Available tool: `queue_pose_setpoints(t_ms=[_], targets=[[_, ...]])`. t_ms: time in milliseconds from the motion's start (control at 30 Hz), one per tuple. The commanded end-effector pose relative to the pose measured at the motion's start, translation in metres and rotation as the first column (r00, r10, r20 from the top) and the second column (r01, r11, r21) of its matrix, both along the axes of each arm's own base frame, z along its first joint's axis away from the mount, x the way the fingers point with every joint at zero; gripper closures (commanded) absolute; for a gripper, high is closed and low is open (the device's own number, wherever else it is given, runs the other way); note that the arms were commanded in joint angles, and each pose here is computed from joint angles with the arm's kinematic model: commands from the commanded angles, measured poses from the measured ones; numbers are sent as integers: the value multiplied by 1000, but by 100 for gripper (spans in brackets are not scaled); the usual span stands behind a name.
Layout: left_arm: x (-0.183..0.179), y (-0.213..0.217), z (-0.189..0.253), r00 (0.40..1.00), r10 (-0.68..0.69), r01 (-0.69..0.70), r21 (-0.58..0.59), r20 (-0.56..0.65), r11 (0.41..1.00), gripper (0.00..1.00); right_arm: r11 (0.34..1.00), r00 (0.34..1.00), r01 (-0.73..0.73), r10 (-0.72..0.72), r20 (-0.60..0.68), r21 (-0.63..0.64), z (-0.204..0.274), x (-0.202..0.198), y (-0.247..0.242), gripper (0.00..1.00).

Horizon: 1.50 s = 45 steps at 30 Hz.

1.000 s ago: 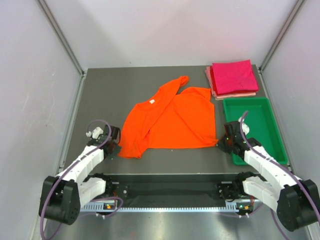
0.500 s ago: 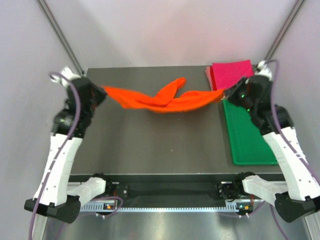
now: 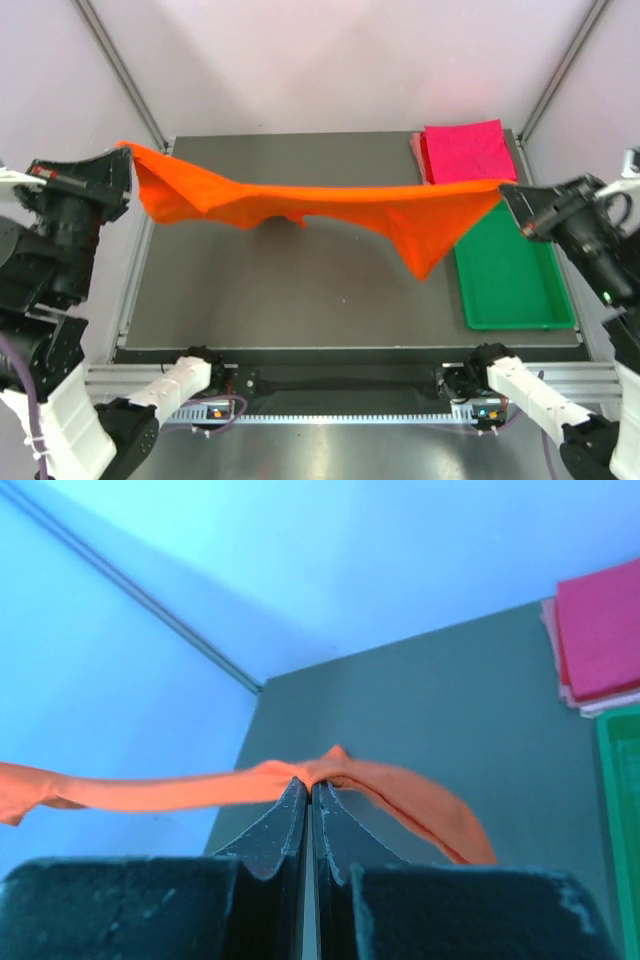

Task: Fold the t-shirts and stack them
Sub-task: Flatten the tshirt out

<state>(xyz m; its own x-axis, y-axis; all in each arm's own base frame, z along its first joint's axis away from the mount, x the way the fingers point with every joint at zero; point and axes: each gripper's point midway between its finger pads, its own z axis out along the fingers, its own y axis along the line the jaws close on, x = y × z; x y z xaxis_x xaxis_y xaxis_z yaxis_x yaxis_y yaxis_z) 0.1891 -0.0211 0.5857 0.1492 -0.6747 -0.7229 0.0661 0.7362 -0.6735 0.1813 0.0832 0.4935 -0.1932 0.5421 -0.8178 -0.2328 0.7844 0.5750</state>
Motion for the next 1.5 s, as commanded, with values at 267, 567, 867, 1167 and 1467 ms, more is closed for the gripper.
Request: queue_pose_setpoints(t_ms=[267,567,867,1167,1467], targets=[[89,-14,-63,980,36,-1,175,-196,985,100,989,990,-139,137,-33,-44,-30,57,45,100],[221,4,-84,939,283,-218,295,-196,930,100,981,991,-132,125,-53,-140,-27,211,94,100],[257,57,11,964,267,-266,104,1,958,100,993,977,30,-5,213,-117,80,271,82,100],[202,27,-63,985,108,-96,93,-134,991,100,959,987,112,-77,141,-260,14,253,54,100],[100,14,-268,855,47,-36,31,-516,999,100,959,953,-55,-32,-302,-277,-200,208,57,100]])
